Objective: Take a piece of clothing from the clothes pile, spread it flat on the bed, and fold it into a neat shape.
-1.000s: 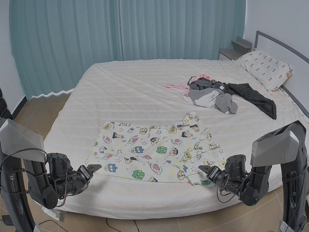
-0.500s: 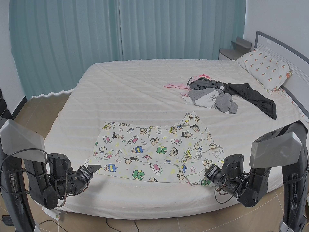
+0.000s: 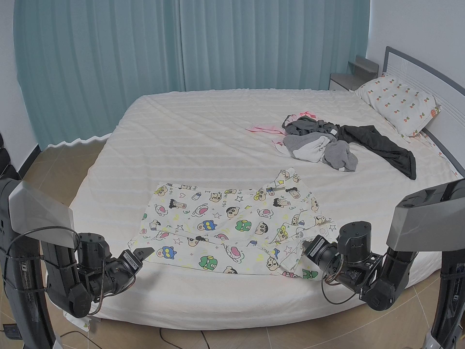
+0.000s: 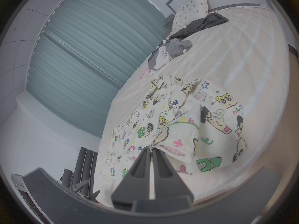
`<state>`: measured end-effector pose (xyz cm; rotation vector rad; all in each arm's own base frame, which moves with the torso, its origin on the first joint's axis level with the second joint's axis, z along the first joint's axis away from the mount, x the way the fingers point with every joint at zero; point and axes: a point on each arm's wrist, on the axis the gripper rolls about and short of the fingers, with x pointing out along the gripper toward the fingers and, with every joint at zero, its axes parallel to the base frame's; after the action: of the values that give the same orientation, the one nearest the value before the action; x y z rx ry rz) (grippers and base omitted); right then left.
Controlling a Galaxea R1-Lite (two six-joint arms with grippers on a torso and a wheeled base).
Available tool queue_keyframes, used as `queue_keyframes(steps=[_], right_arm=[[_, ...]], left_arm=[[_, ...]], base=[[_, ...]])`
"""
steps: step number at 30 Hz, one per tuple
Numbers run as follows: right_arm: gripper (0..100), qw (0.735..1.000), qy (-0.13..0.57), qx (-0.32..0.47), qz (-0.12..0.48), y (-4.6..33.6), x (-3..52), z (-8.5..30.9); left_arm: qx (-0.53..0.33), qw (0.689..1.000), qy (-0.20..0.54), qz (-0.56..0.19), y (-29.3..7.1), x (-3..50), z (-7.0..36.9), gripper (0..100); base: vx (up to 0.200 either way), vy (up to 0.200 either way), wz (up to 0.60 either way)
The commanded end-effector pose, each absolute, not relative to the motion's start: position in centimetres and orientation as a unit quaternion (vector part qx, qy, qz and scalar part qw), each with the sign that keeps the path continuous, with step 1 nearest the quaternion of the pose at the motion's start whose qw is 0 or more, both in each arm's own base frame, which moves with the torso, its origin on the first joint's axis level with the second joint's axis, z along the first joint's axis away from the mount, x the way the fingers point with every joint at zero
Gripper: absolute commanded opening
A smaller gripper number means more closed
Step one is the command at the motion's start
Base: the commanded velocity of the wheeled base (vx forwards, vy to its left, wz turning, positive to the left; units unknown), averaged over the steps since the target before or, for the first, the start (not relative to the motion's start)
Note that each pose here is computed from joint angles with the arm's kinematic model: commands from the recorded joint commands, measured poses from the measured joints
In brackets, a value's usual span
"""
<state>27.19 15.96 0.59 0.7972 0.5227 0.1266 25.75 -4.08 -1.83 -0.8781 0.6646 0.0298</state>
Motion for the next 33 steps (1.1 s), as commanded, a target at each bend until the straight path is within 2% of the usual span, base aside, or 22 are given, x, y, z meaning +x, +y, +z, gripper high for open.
queue_keyframes(steps=[1, 7, 14, 21, 33], right_arm=[[0, 0.886, 0.246, 0.386, 0.071, 16.3, 26.9, 1.4], [0, 0.888, 0.25, 0.382, 0.057, 16.2, 26.9, 2.6], [0, 0.884, 0.303, 0.353, 0.042, 16.4, 25.6, 1.0], [0, 0.879, 0.348, 0.325, -0.006, 15.5, 26.0, -2.8], [0, 0.87, 0.396, 0.294, -0.03, 15.1, 25.1, -3.5]], left_arm=[[-0.415, 0.85, 0.324, 0.017, -4.2, 25.6, -2.3, 100], [-0.415, 0.85, 0.324, 0.02, -4.1, 25.6, -2.3, 100], [-0.415, 0.85, 0.324, 0.02, -4.1, 25.6, -2.3, 100], [-0.414, 0.85, 0.325, 0.02, -4.2, 25.5, -2.3, 100], [-0.414, 0.85, 0.327, 0.021, -4.2, 25.5, -2.3, 100]], base=[[0.0, 0.0, 0.0], [0.0, 0.0, 0.0], [0.0, 0.0, 0.0], [0.0, 0.0, 0.0], [0.0, 0.0, 0.0]])
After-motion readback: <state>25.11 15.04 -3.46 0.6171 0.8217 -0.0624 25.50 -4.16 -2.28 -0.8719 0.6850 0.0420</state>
